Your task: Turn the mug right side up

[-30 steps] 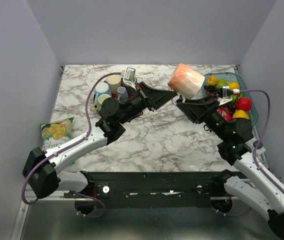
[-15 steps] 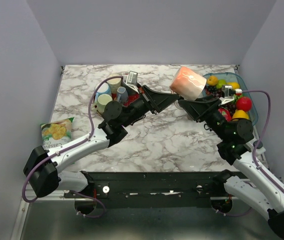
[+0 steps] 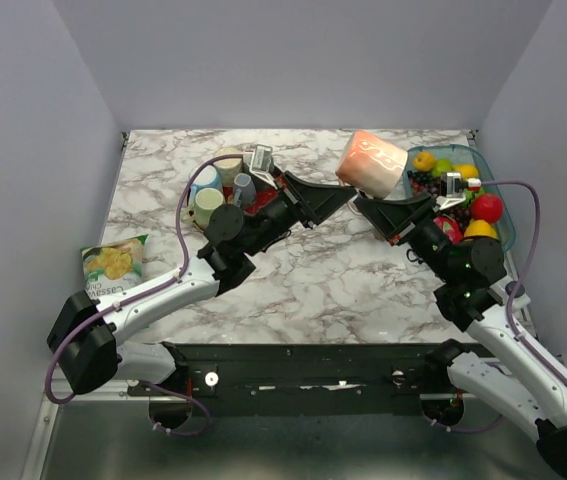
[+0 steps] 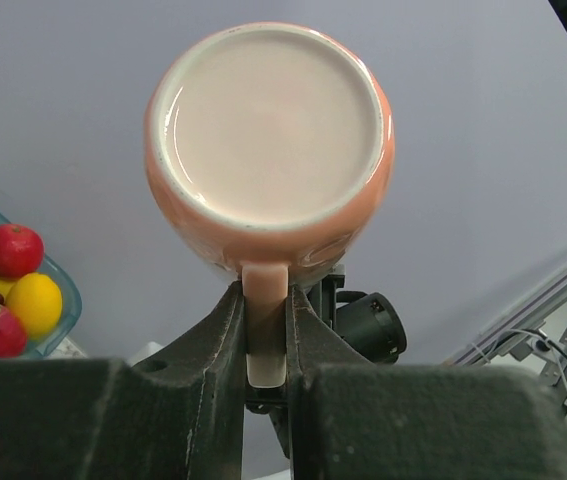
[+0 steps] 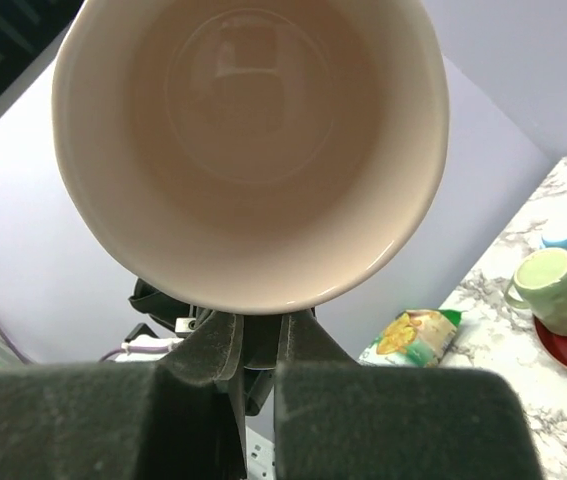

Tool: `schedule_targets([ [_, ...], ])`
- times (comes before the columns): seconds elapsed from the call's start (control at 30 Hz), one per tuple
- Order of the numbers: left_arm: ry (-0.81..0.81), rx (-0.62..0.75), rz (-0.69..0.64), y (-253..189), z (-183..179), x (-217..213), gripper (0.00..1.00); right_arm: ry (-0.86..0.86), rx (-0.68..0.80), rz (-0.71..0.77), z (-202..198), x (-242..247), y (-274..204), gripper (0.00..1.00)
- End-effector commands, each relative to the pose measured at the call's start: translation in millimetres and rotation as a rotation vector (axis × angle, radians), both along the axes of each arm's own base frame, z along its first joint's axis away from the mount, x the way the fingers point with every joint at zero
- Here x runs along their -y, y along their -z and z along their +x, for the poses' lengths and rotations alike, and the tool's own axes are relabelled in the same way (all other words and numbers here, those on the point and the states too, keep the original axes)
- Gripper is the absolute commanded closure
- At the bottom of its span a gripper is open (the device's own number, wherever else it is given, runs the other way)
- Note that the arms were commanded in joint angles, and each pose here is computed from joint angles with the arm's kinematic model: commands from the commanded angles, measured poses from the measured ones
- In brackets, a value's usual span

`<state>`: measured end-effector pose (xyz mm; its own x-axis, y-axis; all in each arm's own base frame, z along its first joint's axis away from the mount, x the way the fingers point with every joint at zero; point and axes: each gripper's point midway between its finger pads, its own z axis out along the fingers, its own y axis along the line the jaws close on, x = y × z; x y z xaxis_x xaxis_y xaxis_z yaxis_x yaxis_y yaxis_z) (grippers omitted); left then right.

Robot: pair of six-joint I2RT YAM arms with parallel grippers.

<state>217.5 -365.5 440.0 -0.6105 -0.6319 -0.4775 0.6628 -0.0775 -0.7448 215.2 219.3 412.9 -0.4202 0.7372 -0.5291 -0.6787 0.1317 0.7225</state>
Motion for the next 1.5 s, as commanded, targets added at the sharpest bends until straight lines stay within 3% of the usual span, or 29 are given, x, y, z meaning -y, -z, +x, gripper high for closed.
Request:
schedule_targets([
  [0.0,0.043,0.092,-0.060,-25,-25,-7,1.00,0.126,0.020,-0.035,13,13,-10,0.99],
  [0.1,0.040,0.096,-0.051,-22,-26,-7,0.79,0.144,0.036,-0.046,12,16,-14,0.99],
  [0.13,0.034,0.098,-0.043,-21,-25,-7,0.59,0.149,0.041,-0.046,11,17,-16,0.99],
  [0.17,0.029,0.095,-0.033,-18,-24,-7,0.52,0.155,0.039,-0.053,11,18,-15,0.99],
  [0.4,-0.066,0.123,0.081,-6,-17,-16,0.17,0.234,0.047,-0.101,12,30,-17,0.99],
  [0.53,-0.185,0.072,0.278,31,-1,-27,0.02,0.317,-0.012,-0.190,25,38,-4,0.99],
  [0.73,-0.458,0.039,0.589,71,25,-79,0.01,0.432,-0.089,-0.404,57,43,18,0.99],
  [0.8,-0.552,0.027,0.634,66,35,-98,0.01,0.455,-0.084,-0.443,67,42,14,0.99],
  [0.83,-0.570,0.013,0.731,83,36,-106,0.01,0.447,-0.131,-0.499,78,37,32,0.99],
  [0.93,-0.642,0.001,0.816,87,42,-126,0.01,0.451,-0.148,-0.548,93,31,34,0.99],
  [1.47,-0.669,-0.042,0.991,94,25,-169,0.01,0.497,-0.383,-0.859,183,6,130,1.00],
])
